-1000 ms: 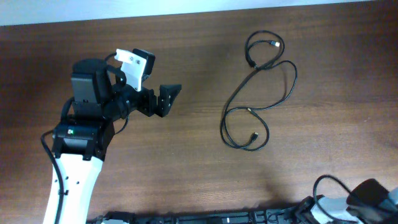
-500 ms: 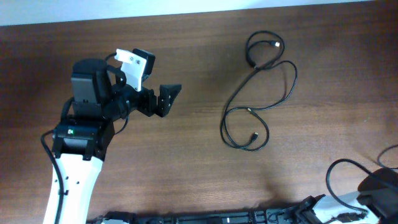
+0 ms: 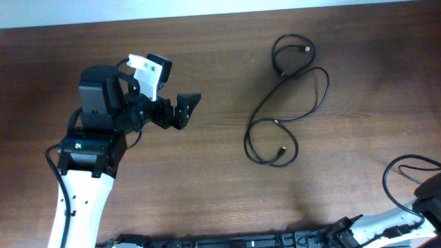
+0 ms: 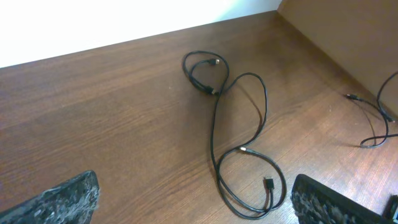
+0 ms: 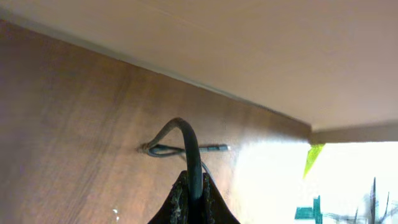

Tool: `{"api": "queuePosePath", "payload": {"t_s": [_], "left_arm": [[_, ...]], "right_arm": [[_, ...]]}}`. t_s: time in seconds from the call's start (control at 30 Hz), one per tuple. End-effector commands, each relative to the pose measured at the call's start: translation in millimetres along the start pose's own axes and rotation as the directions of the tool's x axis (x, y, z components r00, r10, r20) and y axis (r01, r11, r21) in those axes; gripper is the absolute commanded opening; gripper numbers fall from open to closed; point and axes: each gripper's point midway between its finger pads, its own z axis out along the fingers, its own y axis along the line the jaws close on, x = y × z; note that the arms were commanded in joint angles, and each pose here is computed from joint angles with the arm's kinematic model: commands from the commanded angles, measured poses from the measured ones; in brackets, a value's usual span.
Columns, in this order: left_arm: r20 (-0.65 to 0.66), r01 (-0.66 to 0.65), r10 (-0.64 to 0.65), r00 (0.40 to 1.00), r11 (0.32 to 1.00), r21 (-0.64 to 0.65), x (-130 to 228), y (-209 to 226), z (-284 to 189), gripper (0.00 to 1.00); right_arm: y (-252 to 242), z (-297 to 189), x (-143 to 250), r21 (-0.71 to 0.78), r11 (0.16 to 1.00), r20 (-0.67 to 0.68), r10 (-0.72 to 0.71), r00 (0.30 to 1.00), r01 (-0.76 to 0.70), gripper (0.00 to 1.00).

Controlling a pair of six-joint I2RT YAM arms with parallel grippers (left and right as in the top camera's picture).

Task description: Untangle cables

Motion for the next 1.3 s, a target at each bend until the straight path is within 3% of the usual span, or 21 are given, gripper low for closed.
{"api": "queuePosePath", "payload": {"t_s": [0.0, 0.23, 0.57, 0.83, 0.93, 1.0, 1.13, 1.17, 1.27], "left_arm": [[0.009, 0.002, -0.002, 1.0, 1.0, -0.006, -2.6, -0.1, -2.4, 0.99], [0.009, 0.002, -0.002, 1.0, 1.0, -0.006, -2.6, 0.0, -2.4, 0.99], [0.009, 0.002, -0.002, 1.0, 1.0, -0.006, -2.6, 0.0, -2.4, 0.99], [0.009, 0.002, -0.002, 1.0, 1.0, -0.006, -2.6, 0.0, -2.4, 0.99], [0.009, 0.002, -0.002, 1.0, 1.0, -0.006, -2.6, -0.1, -2.4, 0.99], [0.009, 0.002, -0.002, 1.0, 1.0, -0.006, -2.6, 0.0, -2.4, 0.99], [0.009, 0.002, -0.002, 1.0, 1.0, -0.006, -2.6, 0.0, -2.4, 0.99], [0.009, 0.002, -0.002, 1.0, 1.0, -0.006, -2.6, 0.0, -2.4, 0.99], [0.009, 0.002, -0.002, 1.0, 1.0, -0.006, -2.6, 0.0, -2.4, 0.99]], "right_arm": [[-32.9, 5.8, 4.4, 0.057, 0.995, -0.029, 0.085, 0.996, -0.083, 0.04], [-74.5, 15.1, 15.7, 0.121, 0.982, -0.081, 0.154, 0.985, -0.143, 0.04], [-55.8, 47.0, 27.6, 0.092, 0.989, -0.164, 0.126, 0.978, -0.112, 0.04], [-13.2, 79.9, 44.9, -0.099, 0.984, -0.287, 0.111, 0.951, -0.145, 0.05], [4.8, 81.5, 48.3, -0.191, 0.966, -0.32, 0.105, 0.942, -0.172, 0.1], [17.9, 80.4, 50.2, -0.248, 0.951, -0.338, 0.095, 0.936, -0.186, 0.16], [33.8, 76.8, 52.2, -0.286, 0.944, -0.339, 0.057, 0.939, -0.161, 0.46], [36.5, 76.1, 52.7, -0.29, 0.944, -0.339, 0.051, 0.939, -0.156, 0.57], [47.2, 73.4, 54.3, -0.304, 0.942, -0.337, 0.029, 0.941, -0.138, 0.75]]}}
